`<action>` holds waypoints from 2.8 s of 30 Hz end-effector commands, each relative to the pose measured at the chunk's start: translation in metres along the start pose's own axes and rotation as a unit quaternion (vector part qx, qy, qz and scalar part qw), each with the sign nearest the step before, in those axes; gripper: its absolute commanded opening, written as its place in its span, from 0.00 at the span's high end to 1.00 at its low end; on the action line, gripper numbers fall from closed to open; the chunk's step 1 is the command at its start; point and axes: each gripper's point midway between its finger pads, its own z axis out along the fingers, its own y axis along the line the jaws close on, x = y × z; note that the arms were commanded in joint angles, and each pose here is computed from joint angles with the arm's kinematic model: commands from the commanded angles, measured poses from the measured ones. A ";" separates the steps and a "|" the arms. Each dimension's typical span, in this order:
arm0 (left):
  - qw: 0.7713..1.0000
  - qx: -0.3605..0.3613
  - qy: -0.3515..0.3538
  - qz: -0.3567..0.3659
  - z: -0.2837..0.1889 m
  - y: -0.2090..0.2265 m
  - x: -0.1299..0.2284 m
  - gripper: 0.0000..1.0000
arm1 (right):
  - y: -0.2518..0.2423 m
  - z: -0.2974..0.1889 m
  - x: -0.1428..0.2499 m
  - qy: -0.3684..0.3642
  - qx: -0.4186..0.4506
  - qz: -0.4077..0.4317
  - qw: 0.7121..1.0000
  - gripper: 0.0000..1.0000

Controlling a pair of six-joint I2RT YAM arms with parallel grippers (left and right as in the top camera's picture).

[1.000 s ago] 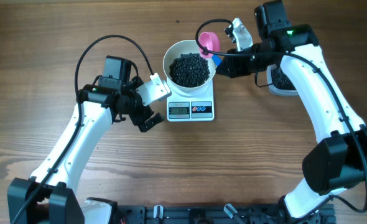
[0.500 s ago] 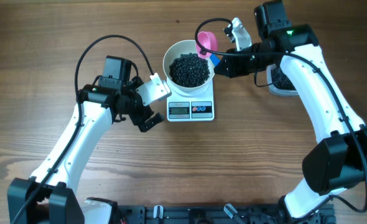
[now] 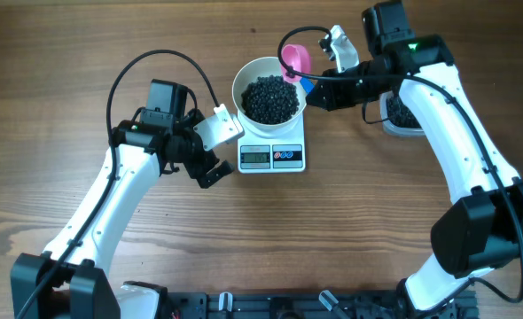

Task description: Scoop item into bowl and weigh 150g on scale

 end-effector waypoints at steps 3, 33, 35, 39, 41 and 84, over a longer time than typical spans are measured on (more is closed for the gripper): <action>1.000 0.007 -0.008 0.004 0.001 -0.001 -0.003 0.00 | 0.001 -0.006 -0.008 -0.015 0.059 -0.031 0.998 0.96; 1.000 0.007 -0.008 0.004 0.001 -0.001 -0.003 0.00 | 0.013 0.016 -0.008 -0.006 0.284 -0.148 0.947 0.96; 1.000 0.007 -0.008 0.004 0.001 -0.001 -0.003 0.00 | 0.013 0.016 -0.008 -0.006 0.284 -0.147 0.947 0.96; 1.000 0.007 -0.008 0.004 0.001 -0.001 -0.003 0.00 | 0.013 0.017 -0.009 -0.008 0.284 -0.148 0.947 0.96; 1.000 0.007 -0.008 0.004 0.001 -0.001 -0.003 0.00 | 0.013 0.017 -0.010 -0.010 0.283 -0.149 0.947 0.96; 1.000 0.007 -0.008 0.004 0.001 -0.001 -0.003 0.00 | -0.176 -0.116 0.083 0.032 0.280 0.199 0.939 0.96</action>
